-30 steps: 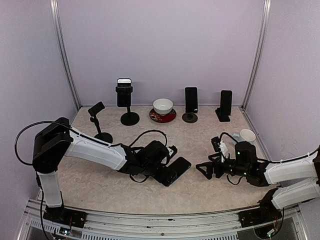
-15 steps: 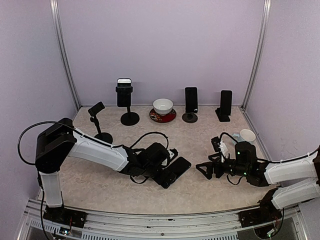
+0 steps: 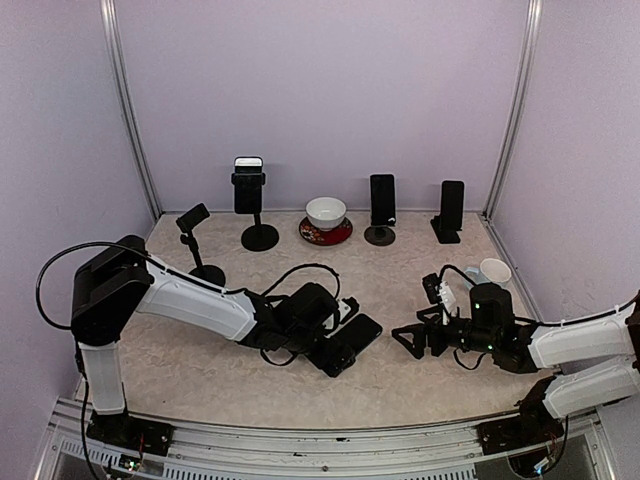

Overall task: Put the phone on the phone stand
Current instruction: Pick up the phone from the center of the board.

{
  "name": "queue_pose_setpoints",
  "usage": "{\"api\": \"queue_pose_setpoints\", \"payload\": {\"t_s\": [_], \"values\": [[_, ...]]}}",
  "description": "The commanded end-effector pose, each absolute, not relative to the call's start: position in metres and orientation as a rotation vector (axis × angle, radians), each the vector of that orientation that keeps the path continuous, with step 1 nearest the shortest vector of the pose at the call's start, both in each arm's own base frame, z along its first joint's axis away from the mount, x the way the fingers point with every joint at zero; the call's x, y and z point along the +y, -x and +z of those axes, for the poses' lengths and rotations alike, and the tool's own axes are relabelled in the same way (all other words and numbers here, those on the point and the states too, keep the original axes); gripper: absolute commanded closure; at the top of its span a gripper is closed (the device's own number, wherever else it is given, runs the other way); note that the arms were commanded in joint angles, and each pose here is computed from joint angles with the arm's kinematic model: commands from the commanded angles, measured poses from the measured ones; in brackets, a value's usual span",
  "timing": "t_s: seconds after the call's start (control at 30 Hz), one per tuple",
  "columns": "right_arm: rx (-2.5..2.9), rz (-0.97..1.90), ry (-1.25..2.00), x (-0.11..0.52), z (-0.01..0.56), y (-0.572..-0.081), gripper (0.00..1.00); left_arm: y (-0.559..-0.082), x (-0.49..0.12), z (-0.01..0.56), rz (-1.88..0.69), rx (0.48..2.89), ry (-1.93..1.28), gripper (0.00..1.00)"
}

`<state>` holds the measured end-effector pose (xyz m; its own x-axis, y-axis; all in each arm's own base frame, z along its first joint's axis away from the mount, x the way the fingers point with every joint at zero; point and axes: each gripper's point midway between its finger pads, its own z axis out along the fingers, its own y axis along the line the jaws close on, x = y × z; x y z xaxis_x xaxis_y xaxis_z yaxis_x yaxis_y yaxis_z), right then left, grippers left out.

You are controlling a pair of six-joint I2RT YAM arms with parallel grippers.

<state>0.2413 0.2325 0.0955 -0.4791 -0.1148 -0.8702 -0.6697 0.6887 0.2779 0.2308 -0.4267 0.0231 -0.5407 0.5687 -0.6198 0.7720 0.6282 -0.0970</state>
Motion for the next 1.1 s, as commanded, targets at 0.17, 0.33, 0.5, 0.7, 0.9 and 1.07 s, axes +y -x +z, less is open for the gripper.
{"api": "queue_pose_setpoints", "payload": {"t_s": [0.17, 0.33, 0.5, 0.7, 0.9, 1.07], "values": [[1.983, 0.754, 0.598, 0.232, 0.099, -0.247, 0.0, -0.231, -0.424, 0.013, -0.498, 2.343, -1.053, 0.01], [1.986, 0.757, 0.601, 0.233, 0.098, -0.247, 0.0, -0.231, -0.42, 0.007, -0.465, 2.355, -1.053, 0.01], [1.989, 0.758, 0.601, 0.233, 0.098, -0.247, 0.0, -0.229, -0.421, 0.003, -0.433, 2.359, -1.07, 0.01], [1.988, 0.758, 0.603, 0.233, 0.098, -0.247, 0.0, -0.228, -0.416, -0.003, -0.362, 2.367, -1.077, 0.02], [1.989, 0.759, 0.601, 0.233, 0.098, -0.247, 0.0, -0.23, -0.41, -0.007, -0.289, 2.376, -1.069, 0.01], [1.989, 0.76, 0.601, 0.233, 0.097, -0.247, 0.0, -0.227, -0.408, -0.012, -0.225, 2.373, -1.094, 0.01]]}}
